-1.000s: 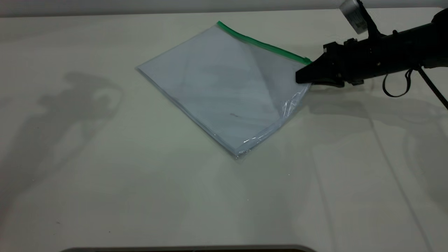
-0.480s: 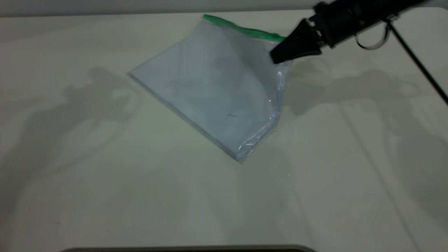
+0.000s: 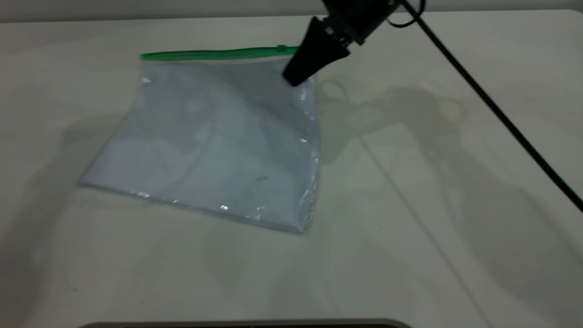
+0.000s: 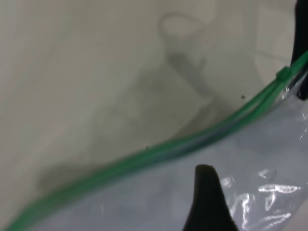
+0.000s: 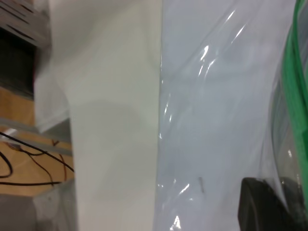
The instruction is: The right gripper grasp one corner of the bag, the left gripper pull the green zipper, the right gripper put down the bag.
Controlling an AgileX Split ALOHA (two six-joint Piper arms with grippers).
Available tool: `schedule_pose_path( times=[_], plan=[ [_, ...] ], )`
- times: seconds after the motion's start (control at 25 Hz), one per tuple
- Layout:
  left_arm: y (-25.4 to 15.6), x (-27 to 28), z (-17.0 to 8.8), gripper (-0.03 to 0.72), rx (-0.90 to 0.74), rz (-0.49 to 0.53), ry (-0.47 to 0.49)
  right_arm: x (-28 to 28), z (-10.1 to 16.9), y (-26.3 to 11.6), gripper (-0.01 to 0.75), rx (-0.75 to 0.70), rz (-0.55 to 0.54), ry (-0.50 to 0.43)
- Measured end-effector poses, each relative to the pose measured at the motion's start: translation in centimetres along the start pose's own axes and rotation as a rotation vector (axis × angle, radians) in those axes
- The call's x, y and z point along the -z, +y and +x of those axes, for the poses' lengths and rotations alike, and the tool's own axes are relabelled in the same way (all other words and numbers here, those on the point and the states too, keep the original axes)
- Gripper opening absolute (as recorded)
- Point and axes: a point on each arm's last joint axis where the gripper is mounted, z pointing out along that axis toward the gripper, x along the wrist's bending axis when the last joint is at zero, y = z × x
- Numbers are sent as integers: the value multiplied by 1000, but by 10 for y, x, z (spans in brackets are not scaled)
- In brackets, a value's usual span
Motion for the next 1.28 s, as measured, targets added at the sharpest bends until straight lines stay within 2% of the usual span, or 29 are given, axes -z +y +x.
schedule_pose_path(
  times=[0.28,0.4,0.64,1.28],
  plan=[
    [-7,-21,5,576,-96,5,-72,-7,8,21,33,-26,-212,74],
    [-6,-24,6,576,-113,-22,-88,-6,9,26,33,-5,-268,79],
    [0,-24,3,576,-130,-89,-122,-6,9,27,33,33,-276,74],
    [-7,-44,6,565,-110,-120,-169,-17,17,31,33,74,-268,87]
  ],
)
